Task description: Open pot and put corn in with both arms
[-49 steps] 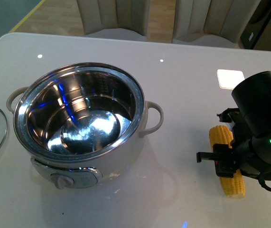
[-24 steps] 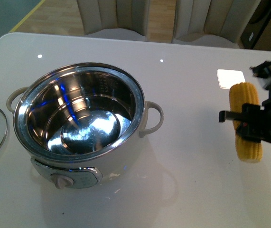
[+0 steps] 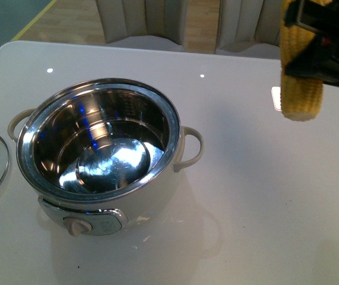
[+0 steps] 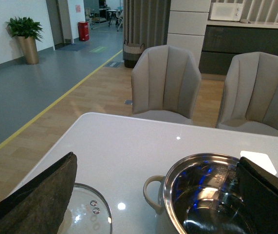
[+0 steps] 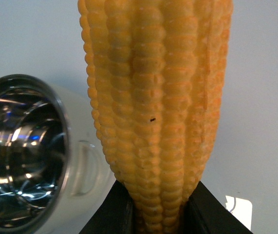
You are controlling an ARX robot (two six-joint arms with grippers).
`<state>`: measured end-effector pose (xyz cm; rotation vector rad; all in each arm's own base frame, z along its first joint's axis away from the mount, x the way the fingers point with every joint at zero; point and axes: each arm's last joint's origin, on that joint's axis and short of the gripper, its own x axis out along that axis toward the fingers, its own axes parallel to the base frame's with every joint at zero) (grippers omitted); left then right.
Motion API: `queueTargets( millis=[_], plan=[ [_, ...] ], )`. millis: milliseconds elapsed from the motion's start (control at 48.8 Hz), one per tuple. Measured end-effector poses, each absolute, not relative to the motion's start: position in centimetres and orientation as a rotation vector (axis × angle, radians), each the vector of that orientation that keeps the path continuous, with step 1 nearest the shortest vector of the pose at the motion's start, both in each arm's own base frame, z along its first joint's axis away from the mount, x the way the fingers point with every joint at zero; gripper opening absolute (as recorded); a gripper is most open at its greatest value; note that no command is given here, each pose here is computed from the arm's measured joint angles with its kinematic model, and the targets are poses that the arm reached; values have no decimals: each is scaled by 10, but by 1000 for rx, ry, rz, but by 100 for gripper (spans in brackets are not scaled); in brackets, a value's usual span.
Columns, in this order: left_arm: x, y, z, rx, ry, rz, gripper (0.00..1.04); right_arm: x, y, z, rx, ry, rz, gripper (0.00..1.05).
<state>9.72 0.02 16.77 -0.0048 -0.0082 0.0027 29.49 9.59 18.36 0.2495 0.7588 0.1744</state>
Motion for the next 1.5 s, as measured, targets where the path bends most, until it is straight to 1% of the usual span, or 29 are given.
queueTargets(
  millis=[267, 431, 677, 964, 1313, 1497],
  plan=[
    [97, 0, 168, -5, -9, 3, 98, 294, 143, 202, 241, 745, 303, 15],
    [97, 0, 168, -5, -8, 3, 98, 294, 166, 205, 260, 761, 364, 15],
    [97, 0, 168, -5, -9, 3, 98, 296, 203, 192, 344, 851, 445, 14],
    [97, 0, 168, -5, -8, 3, 98, 297, 235, 180, 419, 946, 514, 14],
    [97, 0, 168, -5, -8, 3, 98, 299, 257, 165, 418, 1014, 527, 14],
    [97, 0, 168, -5, -8, 3, 98, 309, 266, 150, 401, 1061, 508, 14]
  ],
)
